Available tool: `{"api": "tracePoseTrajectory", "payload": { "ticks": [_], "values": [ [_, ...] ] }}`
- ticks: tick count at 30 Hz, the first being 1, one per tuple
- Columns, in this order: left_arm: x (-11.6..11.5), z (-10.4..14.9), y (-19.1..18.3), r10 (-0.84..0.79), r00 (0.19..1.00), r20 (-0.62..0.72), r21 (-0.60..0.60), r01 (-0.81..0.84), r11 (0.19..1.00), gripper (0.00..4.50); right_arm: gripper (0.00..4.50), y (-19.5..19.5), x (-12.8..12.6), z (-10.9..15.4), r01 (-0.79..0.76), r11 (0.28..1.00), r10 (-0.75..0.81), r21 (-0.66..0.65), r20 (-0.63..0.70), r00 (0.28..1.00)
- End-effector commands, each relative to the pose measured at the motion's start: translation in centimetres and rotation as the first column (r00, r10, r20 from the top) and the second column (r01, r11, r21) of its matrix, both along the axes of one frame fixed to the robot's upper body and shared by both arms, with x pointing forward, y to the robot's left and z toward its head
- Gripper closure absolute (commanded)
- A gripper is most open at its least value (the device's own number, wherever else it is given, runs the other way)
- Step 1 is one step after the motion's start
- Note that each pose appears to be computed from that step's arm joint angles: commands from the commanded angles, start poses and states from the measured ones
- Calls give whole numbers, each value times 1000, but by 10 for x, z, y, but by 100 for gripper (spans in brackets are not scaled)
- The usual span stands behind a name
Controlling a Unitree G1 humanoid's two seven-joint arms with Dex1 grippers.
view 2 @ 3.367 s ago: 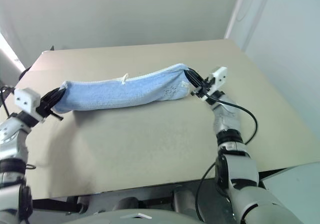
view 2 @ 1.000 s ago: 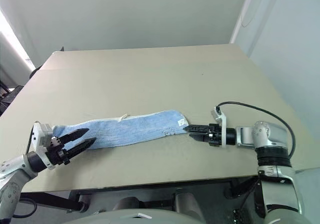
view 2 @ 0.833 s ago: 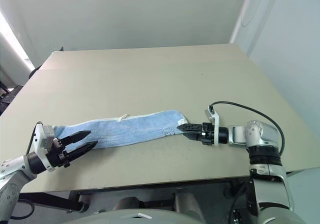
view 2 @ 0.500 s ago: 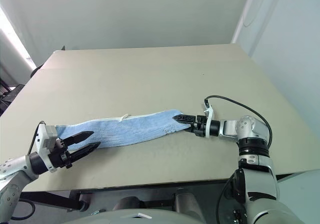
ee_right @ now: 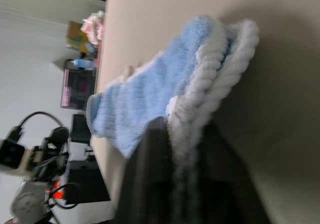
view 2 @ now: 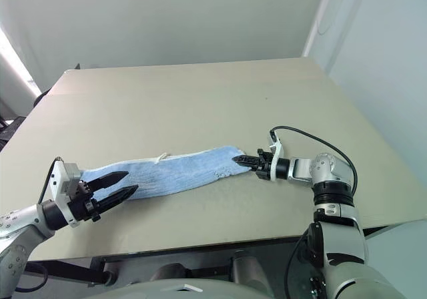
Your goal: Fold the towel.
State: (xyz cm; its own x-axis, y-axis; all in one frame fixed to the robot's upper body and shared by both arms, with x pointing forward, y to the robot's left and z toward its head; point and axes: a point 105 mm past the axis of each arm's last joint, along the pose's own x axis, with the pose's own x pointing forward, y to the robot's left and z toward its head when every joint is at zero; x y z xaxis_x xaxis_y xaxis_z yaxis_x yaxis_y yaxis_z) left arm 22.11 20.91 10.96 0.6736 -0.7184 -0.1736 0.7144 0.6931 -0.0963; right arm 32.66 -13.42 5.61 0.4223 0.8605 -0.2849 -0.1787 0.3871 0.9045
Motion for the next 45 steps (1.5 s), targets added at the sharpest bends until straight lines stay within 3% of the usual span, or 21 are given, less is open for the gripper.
{"api": "tracePoseTrajectory", "payload": {
  "ticks": [1,12,17,22,30,45],
  "values": [
    [5,10,-4,-9,999,40,-8,9,1000,159,447,-5,10,17,13,1000,-13,-7,76,997],
    [14,0,0,35,998,47,-4,-35,999,159,447,-49,41,58,11,957,86,-292,319,944],
    [13,-1,8,63,997,53,4,-63,998,159,447,-67,42,73,-53,886,262,-461,403,877],
    [15,0,23,103,993,64,9,-104,995,159,447,-75,44,93,-85,837,378,-541,458,805],
    [10,-3,41,163,984,67,28,-166,986,159,447,-48,38,130,-164,826,495,-539,555,669],
    [-3,-21,100,363,931,34,110,-365,925,159,447,22,15,136,-321,793,603,-518,591,536]
  ]
}}
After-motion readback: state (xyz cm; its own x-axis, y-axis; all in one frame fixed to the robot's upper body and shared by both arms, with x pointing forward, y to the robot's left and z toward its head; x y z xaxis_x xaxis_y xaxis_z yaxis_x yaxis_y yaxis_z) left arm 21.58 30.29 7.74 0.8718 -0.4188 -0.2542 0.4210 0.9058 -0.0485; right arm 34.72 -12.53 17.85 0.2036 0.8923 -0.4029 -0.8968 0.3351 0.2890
